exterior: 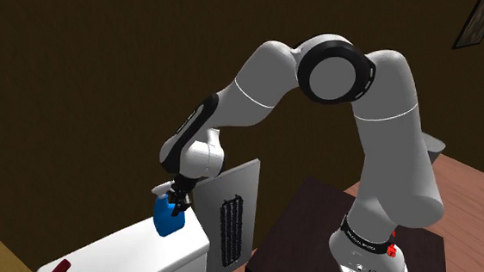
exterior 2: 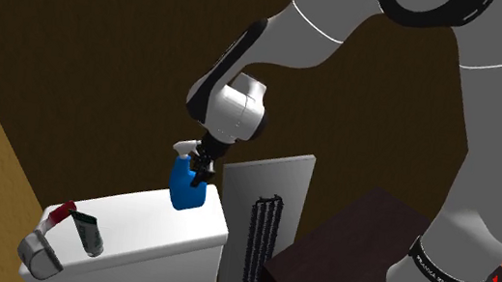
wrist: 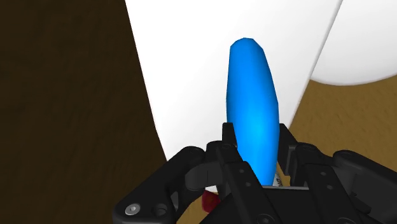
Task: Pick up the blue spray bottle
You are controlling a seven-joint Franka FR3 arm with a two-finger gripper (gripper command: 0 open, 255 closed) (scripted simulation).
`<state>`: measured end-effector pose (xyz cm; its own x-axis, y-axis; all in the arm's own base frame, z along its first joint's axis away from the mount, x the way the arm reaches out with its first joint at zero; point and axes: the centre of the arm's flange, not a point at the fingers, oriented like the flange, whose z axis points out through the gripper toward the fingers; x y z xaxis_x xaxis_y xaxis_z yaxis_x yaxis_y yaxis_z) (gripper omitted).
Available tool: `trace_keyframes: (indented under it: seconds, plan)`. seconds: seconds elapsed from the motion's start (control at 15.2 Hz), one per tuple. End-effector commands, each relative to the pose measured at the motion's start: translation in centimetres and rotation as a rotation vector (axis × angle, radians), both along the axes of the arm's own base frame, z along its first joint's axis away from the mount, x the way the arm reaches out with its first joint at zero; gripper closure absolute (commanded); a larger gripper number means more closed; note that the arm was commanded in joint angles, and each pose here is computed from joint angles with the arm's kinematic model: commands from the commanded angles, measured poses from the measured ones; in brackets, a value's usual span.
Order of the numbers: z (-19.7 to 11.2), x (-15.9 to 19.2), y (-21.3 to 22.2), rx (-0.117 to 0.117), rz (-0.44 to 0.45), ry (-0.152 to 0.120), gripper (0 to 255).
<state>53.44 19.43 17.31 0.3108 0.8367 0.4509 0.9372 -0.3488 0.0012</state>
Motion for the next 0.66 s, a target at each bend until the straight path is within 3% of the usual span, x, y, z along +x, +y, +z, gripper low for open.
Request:
trace_keyframes:
  seconds: [0.0,0.59]
  plan:
    - [1.1,0.0,-0.1,0.000,0.000,0.000,255]
    - [4.8,0.0,-0.1,0.000,0.000,0.000,255]
